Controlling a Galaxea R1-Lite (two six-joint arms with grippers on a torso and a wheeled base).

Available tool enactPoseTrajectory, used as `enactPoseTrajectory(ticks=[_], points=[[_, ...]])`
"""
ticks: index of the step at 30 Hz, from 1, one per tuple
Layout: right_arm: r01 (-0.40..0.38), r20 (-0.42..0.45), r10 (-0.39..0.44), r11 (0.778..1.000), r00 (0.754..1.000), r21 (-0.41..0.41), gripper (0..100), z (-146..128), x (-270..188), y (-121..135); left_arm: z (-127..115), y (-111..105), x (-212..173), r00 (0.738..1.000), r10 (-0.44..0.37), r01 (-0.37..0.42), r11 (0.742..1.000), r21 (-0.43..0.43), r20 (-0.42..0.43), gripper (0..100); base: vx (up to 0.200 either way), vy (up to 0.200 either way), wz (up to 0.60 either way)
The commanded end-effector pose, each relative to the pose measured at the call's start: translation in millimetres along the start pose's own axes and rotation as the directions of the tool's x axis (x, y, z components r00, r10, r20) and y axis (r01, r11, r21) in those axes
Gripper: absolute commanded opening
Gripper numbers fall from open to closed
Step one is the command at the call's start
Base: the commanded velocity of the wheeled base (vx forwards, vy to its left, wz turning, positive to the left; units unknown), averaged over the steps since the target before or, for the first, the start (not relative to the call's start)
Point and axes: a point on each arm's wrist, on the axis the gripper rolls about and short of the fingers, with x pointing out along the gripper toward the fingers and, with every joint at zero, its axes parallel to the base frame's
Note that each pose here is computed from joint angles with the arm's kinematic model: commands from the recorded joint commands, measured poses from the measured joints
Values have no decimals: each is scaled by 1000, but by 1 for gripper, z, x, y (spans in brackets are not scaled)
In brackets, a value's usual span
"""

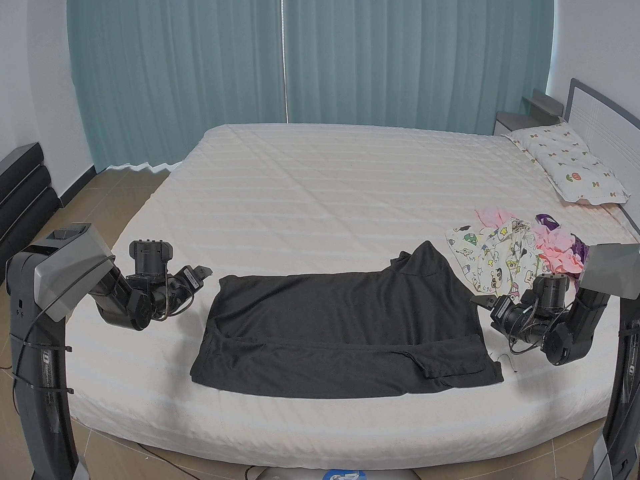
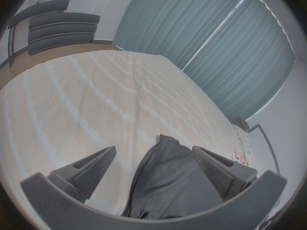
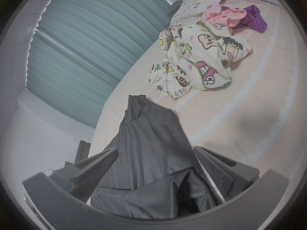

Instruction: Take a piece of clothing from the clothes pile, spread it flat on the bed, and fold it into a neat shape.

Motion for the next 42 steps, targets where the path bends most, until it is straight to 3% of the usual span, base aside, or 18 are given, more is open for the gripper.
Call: enactPoseTrajectory(ticks=[1,9,20,24,34,42], points=[[0,-3,0,1000,1000,0,100,-1,0,0,-1,-2,1,1000,-5,5,1000,-3,-2,100,0,0,0],[3,-4,-3,1000,1000,1,100,-1,-1,-1,-4,0,3,1000,-6,5,1000,-1,-15,100,75,0,0],[0,-3,0,1000,1000,0,100,-1,-2,1,-6,-14,7,999,-35,36,999,19,-9,100,55,0,0],[0,-5,0,1000,1000,-1,100,-2,-2,1,-6,-21,26,998,-58,58,998,29,5,100,0,0,0],[-1,-6,1,1000,1000,-1,100,-2,-2,1,-5,-37,59,998,-40,43,997,67,-50,100,0,0,0],[0,-11,0,1000,1000,-2,100,-4,-2,2,-20,-33,66,996,-19,28,994,104,-89,100,0,0,0]])
